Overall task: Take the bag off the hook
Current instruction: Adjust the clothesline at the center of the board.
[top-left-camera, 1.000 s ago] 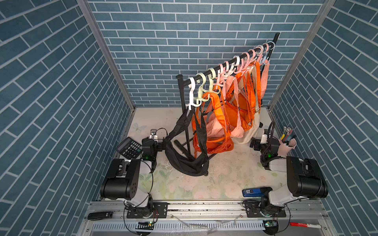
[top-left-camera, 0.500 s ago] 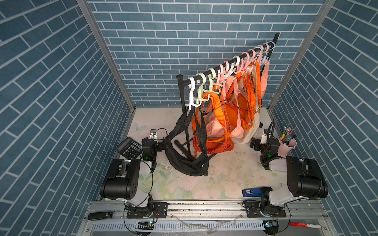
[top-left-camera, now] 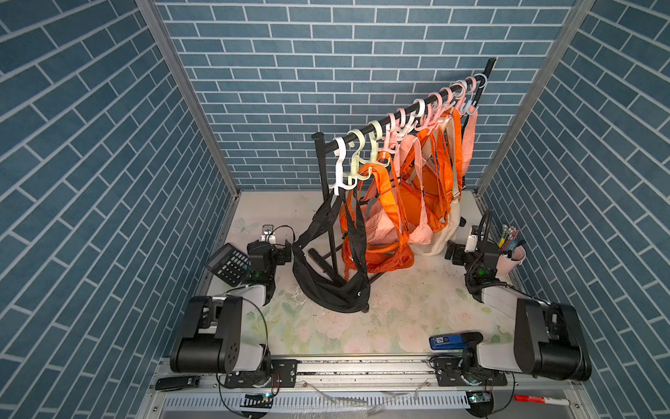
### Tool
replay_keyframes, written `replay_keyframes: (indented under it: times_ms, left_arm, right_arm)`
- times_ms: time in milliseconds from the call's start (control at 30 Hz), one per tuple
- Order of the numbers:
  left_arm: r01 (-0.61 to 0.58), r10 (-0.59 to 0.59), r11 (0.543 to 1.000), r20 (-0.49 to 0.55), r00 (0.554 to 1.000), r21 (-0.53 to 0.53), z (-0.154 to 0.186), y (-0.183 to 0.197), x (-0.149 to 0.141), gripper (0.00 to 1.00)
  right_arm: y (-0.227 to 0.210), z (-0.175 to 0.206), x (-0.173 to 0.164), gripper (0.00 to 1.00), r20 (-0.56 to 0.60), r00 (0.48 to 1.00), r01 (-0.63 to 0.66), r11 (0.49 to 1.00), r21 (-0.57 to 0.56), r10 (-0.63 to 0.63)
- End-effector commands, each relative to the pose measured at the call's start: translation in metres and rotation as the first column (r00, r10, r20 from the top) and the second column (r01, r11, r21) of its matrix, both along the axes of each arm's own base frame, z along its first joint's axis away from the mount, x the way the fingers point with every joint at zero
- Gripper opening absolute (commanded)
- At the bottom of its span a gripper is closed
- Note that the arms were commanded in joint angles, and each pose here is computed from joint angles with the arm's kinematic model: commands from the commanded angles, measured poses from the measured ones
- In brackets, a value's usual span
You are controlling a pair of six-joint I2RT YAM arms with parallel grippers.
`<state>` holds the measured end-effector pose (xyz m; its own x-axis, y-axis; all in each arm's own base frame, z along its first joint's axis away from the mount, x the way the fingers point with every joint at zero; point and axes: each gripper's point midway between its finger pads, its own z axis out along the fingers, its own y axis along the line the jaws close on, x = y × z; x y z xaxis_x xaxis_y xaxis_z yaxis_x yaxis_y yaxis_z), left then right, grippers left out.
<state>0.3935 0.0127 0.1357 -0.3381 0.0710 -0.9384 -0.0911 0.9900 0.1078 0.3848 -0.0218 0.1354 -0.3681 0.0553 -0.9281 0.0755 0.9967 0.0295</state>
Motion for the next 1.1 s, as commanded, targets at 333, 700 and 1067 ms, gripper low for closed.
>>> replay_keyframes:
  times_ms: [333,700,1067]
  left_arm:
    - [0.071,-0.059,0.99,0.107,0.992,-0.119,0.125,-0.014,-0.047,0.99]
    - [0.551,-0.478,0.823,0.355,0.803,-0.138,0.232,-0.093,-0.135,0.84]
    - [0.809,-0.729,0.527,0.352,0.587,-0.26,0.233,-0.156,-0.182,0.5]
  right_arm:
    - [0.012,0.093,-0.048,0.95,-0.03,0.999,0.041,0.987,0.156,-0.036]
    - [0.06,0.165,-0.09,0.94,0.044,0.982,-0.19,0.963,0.191,0.185]
    - [0.071,0.169,-0.095,0.92,0.038,0.975,-0.222,0.952,0.21,0.219]
